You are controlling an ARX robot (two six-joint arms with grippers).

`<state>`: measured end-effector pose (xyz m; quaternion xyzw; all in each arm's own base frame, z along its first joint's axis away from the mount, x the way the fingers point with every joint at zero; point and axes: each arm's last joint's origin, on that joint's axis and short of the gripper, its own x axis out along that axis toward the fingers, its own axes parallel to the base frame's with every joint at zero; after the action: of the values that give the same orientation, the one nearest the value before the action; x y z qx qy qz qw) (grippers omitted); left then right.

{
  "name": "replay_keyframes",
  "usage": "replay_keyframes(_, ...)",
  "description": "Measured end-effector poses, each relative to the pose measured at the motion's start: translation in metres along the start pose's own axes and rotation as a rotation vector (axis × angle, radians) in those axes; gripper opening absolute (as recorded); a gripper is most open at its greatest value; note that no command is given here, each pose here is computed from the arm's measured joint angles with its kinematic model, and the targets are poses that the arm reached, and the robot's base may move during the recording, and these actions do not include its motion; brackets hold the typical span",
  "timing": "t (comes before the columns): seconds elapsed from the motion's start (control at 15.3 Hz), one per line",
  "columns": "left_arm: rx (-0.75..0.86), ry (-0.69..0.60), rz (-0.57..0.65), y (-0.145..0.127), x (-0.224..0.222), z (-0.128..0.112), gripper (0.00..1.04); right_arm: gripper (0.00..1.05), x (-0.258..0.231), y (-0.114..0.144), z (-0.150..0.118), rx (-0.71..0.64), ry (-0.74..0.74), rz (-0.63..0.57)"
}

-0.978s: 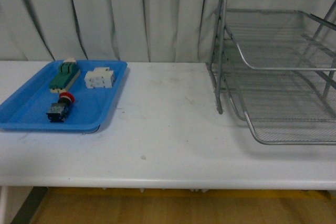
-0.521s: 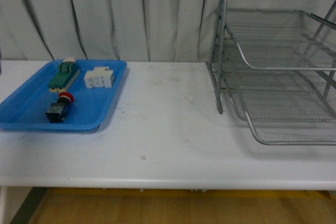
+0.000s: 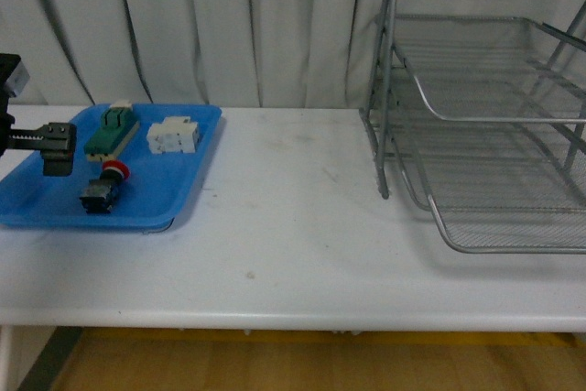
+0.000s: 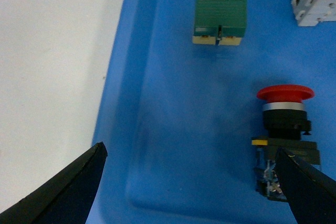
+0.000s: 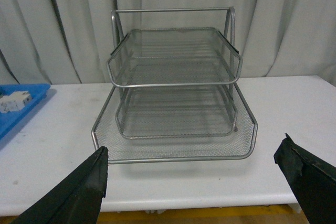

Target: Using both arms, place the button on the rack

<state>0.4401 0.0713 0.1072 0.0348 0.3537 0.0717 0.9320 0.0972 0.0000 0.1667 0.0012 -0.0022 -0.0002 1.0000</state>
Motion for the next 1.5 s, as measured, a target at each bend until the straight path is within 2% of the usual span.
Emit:
replay_keyframes(0.2, 0.004, -0.009, -0.055, -0.013, 0.012, 0.004, 0.98, 0.98, 0.0, 0.0, 0.0, 0.0, 0.0, 0.0)
replay_keyframes(0.39, 0.006, 0.013, -0.175, -0.029, 0.018, -0.003, 0.98, 0.98, 0.0, 0.0, 0.0, 0.0, 0.0, 0.0)
replay_keyframes(0.52, 0.013, 0.048, -0.208, -0.036, 0.023, -0.009, 0.98, 0.98, 0.0, 0.0, 0.0, 0.0, 0.0, 0.0)
replay_keyframes(0.78, 0.067, 0.097, -0.191, -0.042, 0.034, -0.025, 0.98, 0.98, 0.0, 0.0, 0.0, 0.0, 0.0, 0.0)
replay_keyframes(0.91, 0.076, 0.116, -0.176, -0.045, 0.04, -0.025, 0.98, 0.98, 0.0, 0.0, 0.0, 0.0, 0.0, 0.0)
replay_keyframes(0.98, 0.078, 0.116, -0.171, -0.045, 0.04, -0.023, 0.95, 0.98, 0.0, 0.0, 0.0, 0.0, 0.0, 0.0)
replay_keyframes(1.17, 0.076, 0.111, -0.165, -0.044, 0.04, -0.018, 0.61, 0.98, 0.0, 0.0, 0.0, 0.0, 0.0, 0.0)
replay_keyframes(1.3, 0.074, 0.112, -0.165, -0.044, 0.04, -0.016, 0.43, 0.98, 0.0, 0.0, 0.0, 0.0, 0.0, 0.0)
replay_keyframes(1.37, 0.068, 0.112, -0.165, -0.044, 0.04, -0.016, 0.37, 0.98, 0.0, 0.0, 0.0, 0.0, 0.0, 0.0)
replay_keyframes(1.5, 0.047, 0.103, -0.168, -0.042, 0.031, -0.012, 0.37, 0.98, 0.0, 0.0, 0.0, 0.0, 0.0, 0.0)
